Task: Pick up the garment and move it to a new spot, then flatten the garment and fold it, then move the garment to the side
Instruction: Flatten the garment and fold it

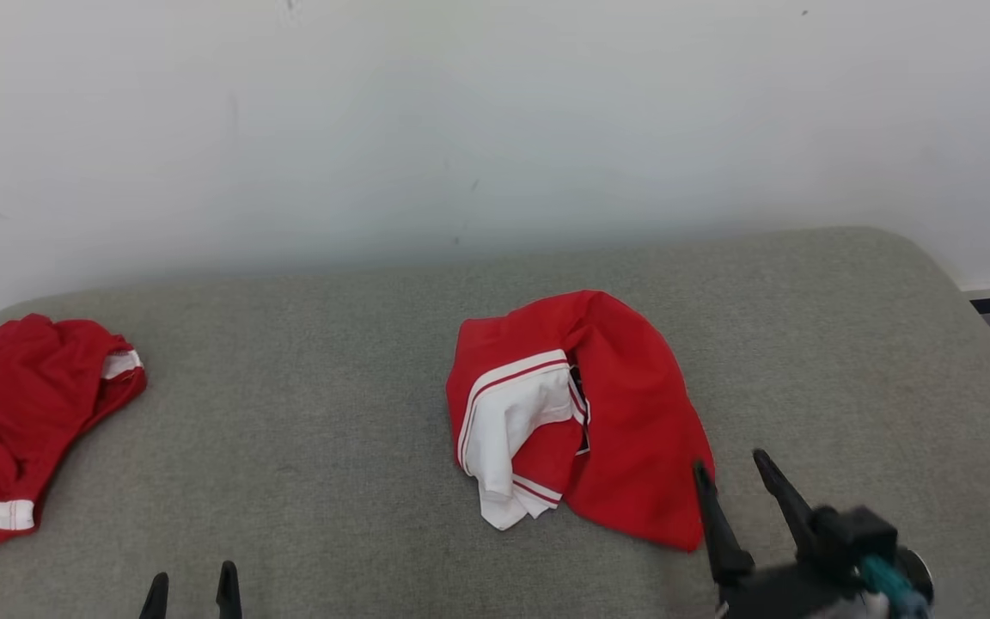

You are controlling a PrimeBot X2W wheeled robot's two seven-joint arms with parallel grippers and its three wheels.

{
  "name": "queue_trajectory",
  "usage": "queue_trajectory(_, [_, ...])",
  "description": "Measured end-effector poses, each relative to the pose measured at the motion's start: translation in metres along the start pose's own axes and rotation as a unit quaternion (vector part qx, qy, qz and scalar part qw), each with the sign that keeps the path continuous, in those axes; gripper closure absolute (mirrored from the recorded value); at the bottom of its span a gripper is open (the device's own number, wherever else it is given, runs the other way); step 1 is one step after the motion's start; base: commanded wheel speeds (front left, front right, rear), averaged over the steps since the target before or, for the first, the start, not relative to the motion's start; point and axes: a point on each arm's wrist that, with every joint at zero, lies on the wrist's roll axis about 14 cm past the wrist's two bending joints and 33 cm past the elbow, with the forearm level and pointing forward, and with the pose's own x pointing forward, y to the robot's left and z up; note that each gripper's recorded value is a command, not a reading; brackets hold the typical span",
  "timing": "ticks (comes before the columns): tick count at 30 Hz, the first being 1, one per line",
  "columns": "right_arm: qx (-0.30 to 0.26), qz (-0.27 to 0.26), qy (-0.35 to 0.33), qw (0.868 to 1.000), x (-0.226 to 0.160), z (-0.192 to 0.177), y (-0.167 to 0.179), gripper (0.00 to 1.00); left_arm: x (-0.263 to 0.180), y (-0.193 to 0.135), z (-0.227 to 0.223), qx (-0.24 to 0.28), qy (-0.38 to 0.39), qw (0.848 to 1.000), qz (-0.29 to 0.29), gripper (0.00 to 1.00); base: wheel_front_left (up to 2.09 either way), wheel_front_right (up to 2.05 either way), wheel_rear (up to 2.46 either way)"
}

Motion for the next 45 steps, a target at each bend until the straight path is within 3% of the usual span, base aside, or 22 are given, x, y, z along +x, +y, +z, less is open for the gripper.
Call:
queue_trajectory(9, [0.019, 0.071, 0.068, 0.995, 0.072, 0.018, 0.042, 0.0, -0.006, 0.005, -0.008, -0.007, 0.011, 1.0, 0.012, 0.0, 0.0, 0.0, 0.0])
queue_trajectory(21, [0.049, 0.092, 0.208, 0.973, 0.131, -0.02, 0.067, 0.0, -0.009, 0.014, -0.011, -0.008, 0.015, 0.999, 0.029, 0.0, 0.0, 0.0, 0.0])
queue_trajectory(34, [0.072, 0.086, 0.289, 0.951, 0.155, -0.067, 0.079, 0.0, -0.014, 0.033, -0.018, 0.0, 0.03, 0.998, 0.063, 0.0, 0.0, 0.0, 0.0])
queue_trajectory(45, [0.147, 0.102, 0.299, 0.937, 0.156, -0.064, 0.105, 0.0, -0.024, 0.039, -0.018, 0.003, 0.031, 0.997, 0.073, 0.0, 0.0, 0.0, 0.0])
